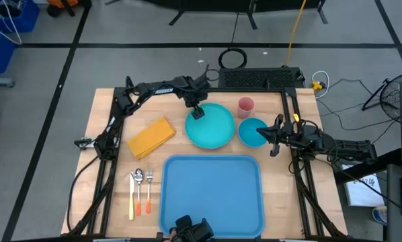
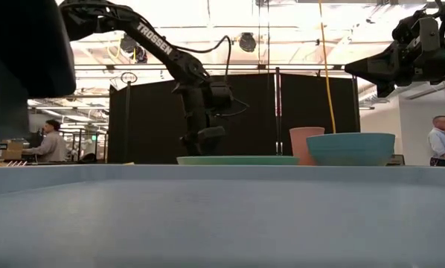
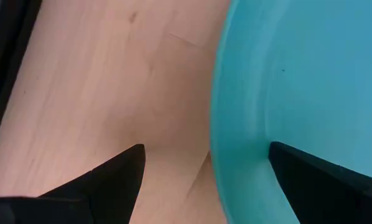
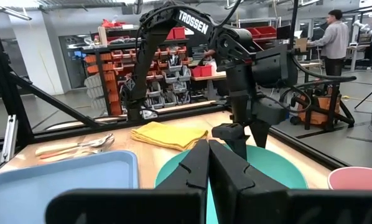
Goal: Set up tray
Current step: Put the green plate on the left of the blue tray
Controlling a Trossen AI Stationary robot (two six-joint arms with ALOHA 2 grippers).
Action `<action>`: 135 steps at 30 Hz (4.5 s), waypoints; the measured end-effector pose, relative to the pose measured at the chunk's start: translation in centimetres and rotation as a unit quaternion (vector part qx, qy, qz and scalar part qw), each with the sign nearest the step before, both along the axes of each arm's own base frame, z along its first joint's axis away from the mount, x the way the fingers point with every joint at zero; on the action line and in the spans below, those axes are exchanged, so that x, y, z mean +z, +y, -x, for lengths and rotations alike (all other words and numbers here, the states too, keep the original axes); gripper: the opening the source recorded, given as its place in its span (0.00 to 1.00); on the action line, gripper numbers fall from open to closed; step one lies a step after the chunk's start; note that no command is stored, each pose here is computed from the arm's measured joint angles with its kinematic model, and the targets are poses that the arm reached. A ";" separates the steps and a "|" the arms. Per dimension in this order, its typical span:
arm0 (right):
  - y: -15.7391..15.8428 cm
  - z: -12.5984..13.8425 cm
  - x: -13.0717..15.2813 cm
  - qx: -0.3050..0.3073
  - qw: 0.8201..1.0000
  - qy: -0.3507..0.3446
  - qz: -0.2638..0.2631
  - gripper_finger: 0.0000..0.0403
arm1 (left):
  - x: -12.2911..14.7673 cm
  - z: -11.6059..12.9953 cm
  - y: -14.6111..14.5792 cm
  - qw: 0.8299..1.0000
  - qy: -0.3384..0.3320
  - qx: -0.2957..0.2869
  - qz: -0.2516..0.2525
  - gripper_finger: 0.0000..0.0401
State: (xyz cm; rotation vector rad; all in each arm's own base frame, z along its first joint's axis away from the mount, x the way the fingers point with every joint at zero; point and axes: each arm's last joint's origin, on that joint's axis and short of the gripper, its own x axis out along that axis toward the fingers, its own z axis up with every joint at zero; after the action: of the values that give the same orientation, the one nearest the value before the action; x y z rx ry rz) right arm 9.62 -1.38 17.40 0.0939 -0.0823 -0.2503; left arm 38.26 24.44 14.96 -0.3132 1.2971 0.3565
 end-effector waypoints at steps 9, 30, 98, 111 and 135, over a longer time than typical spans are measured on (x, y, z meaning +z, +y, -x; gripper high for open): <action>0.0 0.0 0.0 0.001 1.000 0.002 0.000 0.00 | 0.0 -0.2 -0.2 1.000 -0.001 0.010 -0.004 0.45; 0.0 0.0 0.0 0.001 1.000 0.002 0.000 0.00 | 6.7 1.0 -0.9 0.995 -0.096 -0.008 0.006 0.01; 0.0 0.0 -0.2 0.004 1.000 0.006 -0.014 0.00 | 3.7 -12.4 -27.5 0.978 -0.098 -0.157 0.098 0.01; 0.0 0.0 -0.2 0.004 1.000 0.007 -0.014 0.00 | 3.8 -12.6 -27.8 0.974 -0.113 -0.176 0.088 0.03; 0.0 0.0 -0.3 0.003 1.000 0.012 -0.014 0.00 | 1.2 -13.4 -28.1 0.974 -0.110 -0.184 0.078 0.02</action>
State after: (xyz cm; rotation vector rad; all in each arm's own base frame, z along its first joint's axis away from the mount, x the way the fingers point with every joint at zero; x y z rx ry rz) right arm 9.65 -1.36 17.13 0.1198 -0.0554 -0.2460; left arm 51.70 -3.64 16.17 -0.2300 1.1375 -0.0924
